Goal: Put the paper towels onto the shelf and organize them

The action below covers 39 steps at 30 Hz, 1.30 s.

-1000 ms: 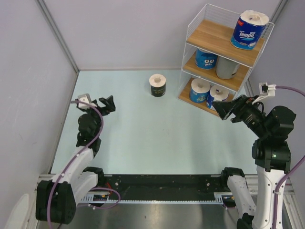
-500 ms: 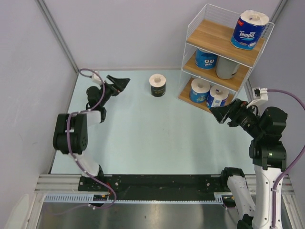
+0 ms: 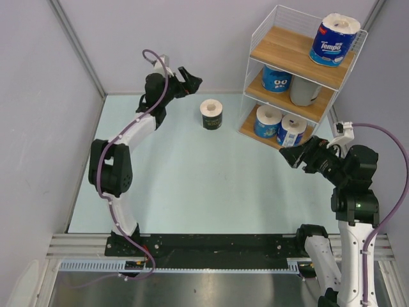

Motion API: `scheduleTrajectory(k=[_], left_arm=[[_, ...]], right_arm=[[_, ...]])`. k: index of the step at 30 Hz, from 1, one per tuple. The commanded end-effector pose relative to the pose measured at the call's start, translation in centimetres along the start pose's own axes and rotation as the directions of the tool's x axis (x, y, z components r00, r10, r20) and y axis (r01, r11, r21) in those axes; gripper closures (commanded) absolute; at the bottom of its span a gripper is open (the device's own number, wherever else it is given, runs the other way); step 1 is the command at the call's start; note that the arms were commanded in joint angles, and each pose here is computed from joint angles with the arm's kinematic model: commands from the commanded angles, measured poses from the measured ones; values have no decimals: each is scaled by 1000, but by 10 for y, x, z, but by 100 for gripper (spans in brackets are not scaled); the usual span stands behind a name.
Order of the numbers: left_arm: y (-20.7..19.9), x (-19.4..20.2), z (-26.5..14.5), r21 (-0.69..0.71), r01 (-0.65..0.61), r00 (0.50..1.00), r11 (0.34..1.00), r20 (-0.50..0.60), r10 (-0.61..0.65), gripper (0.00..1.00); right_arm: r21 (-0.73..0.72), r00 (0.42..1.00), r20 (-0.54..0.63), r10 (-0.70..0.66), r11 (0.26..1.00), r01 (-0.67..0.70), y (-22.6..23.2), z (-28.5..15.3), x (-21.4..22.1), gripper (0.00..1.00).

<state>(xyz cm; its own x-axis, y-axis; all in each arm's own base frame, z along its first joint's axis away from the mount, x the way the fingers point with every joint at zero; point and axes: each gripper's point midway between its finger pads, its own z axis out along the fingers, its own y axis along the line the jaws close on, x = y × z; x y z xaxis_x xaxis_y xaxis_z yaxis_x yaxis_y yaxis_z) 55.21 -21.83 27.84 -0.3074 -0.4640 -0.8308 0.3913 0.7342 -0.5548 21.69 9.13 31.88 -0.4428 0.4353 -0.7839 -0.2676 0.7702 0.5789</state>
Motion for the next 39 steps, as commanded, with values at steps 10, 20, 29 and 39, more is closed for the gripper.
scheduleTrajectory(k=[10,20,29,39], left_arm=[[62,76,23,-202,-141,969,969,-229,93,0],[67,106,36,-202,-194,948,960,-290,131,0],[72,125,47,-223,-234,933,946,-324,155,0],[82,147,52,-230,-291,901,929,-392,185,13]], right_arm=[[-10,1000,-7,16,1000,-16,-4,7,5,14],[-4,999,-19,30,1000,-30,-11,12,11,14],[-4,998,-31,49,999,-50,-16,17,17,14],[7,998,-39,57,998,-57,-21,18,22,14]])
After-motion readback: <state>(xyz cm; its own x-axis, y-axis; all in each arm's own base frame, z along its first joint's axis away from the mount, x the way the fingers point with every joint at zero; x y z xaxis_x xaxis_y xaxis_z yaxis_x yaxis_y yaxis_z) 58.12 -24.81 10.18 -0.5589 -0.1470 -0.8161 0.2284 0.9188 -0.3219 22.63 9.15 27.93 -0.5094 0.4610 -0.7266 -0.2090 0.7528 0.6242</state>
